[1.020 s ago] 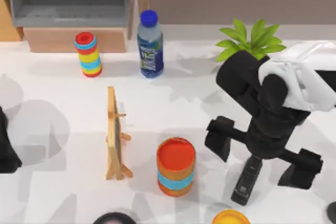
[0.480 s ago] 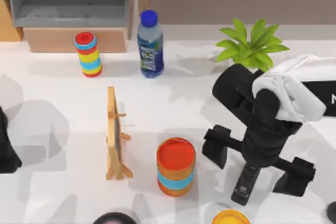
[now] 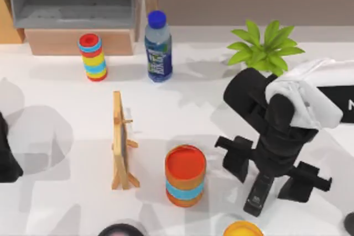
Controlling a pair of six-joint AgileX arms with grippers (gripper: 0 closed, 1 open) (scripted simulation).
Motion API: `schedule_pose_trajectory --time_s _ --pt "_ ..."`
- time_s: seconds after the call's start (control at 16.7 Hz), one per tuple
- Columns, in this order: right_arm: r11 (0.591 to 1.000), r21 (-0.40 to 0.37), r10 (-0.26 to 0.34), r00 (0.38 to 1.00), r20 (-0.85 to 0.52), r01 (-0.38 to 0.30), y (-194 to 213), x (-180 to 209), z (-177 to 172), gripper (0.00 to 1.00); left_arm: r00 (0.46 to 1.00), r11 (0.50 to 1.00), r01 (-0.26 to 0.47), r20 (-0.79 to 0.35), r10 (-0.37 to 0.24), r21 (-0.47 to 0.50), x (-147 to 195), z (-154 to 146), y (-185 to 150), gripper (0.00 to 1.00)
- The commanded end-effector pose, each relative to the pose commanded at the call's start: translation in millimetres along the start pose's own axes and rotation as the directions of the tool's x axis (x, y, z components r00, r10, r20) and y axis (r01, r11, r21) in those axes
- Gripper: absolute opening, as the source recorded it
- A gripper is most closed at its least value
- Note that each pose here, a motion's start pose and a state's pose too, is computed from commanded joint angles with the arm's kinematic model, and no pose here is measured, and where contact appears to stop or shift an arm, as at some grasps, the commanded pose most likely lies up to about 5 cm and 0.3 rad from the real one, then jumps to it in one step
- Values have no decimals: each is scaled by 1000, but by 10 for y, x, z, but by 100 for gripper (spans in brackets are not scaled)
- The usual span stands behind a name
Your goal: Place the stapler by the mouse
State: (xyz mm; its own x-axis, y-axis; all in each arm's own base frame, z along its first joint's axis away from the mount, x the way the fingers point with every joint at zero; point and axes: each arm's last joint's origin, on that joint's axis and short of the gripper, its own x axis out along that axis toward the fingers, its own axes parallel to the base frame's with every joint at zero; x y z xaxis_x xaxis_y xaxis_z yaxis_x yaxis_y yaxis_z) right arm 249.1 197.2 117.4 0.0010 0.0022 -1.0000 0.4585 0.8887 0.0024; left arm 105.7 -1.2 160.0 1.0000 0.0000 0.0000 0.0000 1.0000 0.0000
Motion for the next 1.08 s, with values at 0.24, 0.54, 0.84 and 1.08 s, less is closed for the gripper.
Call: schedule_pose_trajectory --time_s 0.24,0.54,0.84,1.08 --pt "1000 0 0 1000 0 0 0 0 0 17 1000 1000 0 0 0 0 0 0 0 100" --pt "1000 0 0 1000 0 0 0 0 0 0 1000 1000 0 0 0 0 0 0 0 100" --pt "1000 0 0 1000 0 0 0 0 0 0 1000 1000 0 0 0 0 0 0 0 100" --pt "997 55 44 998 49 -47 -8 -101 101 0 1000 1000 0 0 0 0 0 0 0 100"
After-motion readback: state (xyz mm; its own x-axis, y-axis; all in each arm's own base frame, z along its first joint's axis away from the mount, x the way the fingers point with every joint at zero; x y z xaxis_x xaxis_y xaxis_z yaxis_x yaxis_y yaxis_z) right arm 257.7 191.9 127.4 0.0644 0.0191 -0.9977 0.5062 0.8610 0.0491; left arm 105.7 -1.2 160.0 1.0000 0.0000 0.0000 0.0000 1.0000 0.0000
